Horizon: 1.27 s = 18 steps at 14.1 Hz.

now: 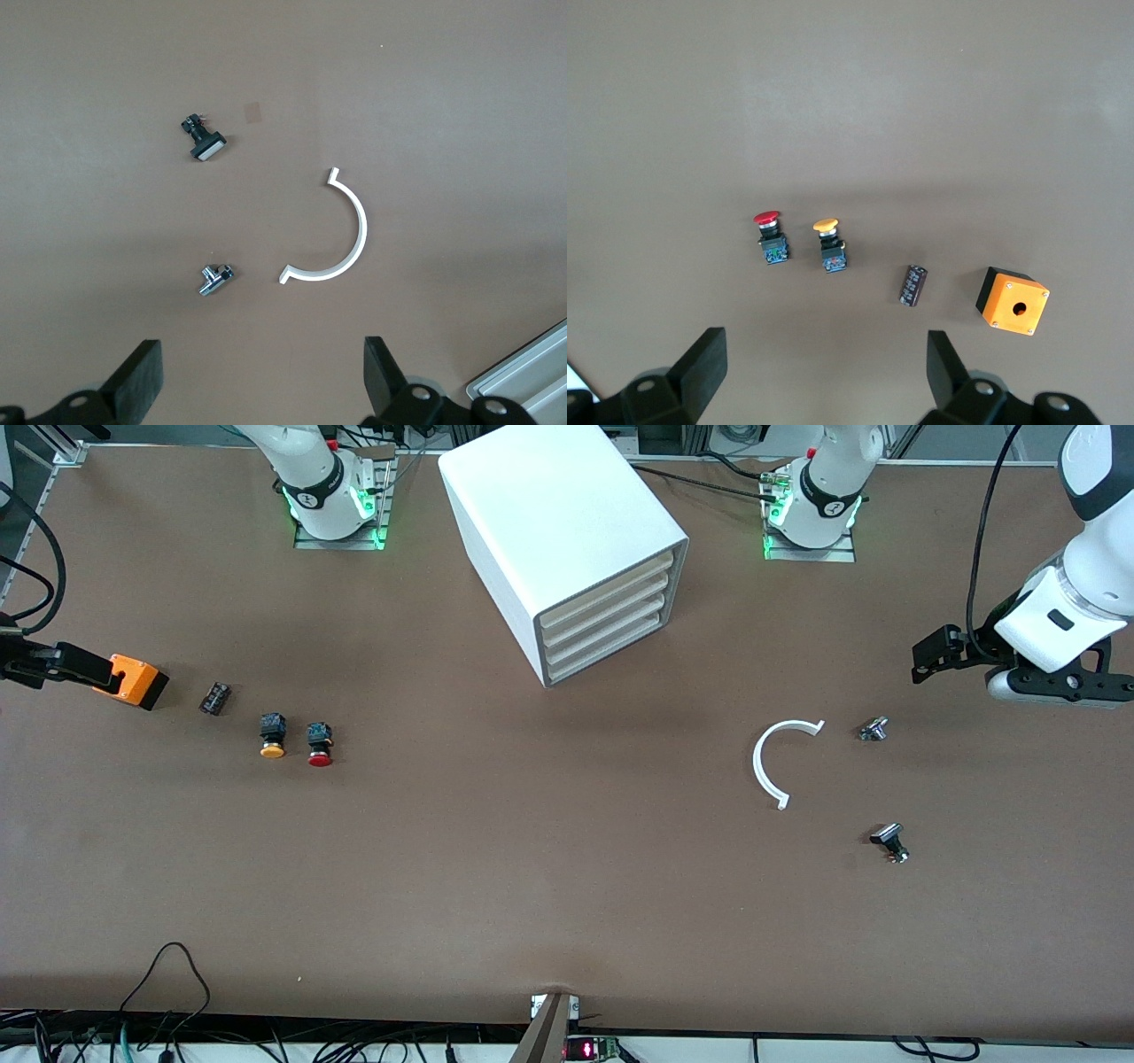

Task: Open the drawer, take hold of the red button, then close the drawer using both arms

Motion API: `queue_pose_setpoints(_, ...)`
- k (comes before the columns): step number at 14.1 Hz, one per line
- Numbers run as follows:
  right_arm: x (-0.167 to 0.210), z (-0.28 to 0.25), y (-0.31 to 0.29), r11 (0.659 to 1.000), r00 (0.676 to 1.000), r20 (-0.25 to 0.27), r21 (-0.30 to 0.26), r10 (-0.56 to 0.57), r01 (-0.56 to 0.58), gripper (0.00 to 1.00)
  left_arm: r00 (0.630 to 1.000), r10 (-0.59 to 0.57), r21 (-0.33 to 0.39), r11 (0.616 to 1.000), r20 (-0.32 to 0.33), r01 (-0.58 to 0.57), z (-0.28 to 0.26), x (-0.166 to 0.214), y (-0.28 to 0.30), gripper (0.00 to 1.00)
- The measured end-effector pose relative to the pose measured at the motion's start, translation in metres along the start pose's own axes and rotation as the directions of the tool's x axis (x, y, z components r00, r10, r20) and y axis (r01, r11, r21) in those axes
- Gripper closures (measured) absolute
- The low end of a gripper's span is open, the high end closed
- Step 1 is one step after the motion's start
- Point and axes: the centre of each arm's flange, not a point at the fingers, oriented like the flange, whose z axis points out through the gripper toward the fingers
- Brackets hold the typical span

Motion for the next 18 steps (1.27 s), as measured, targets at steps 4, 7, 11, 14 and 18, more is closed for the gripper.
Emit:
queue_pose_setpoints(4,0.000,0.001,0.000,1.000,1.000,-0.004,0.000,-0.001,0.001,0.00,1.000,0.011,0.000,1.000,0.005,-0.011,-0.002,-0.001,0.005,0.00)
queue_pose_setpoints(7,-0.005,0.007,0.001,1.000,1.000,-0.017,0.002,0.000,0.001,0.00,1.000,0.025,0.000,1.000,0.005,-0.025,-0.003,-0.001,0.013,0.00)
queue_pose_setpoints(11,-0.014,0.007,0.011,1.000,1.000,-0.015,0.011,0.018,-0.017,0.00,1.000,0.030,0.000,1.000,0.009,-0.030,-0.004,-0.001,0.016,0.00)
queue_pose_setpoints(14,-0.014,0.007,0.011,1.000,1.000,-0.016,0.017,0.020,-0.020,0.00,0.999,0.035,0.000,0.999,0.014,-0.035,-0.004,-0.002,0.019,0.00)
queue_pose_setpoints(18,-0.014,0.008,0.011,1.000,1.000,-0.016,0.017,0.020,-0.019,0.00,0.999,0.036,0.000,0.999,0.019,-0.036,-0.004,-0.003,0.019,0.00)
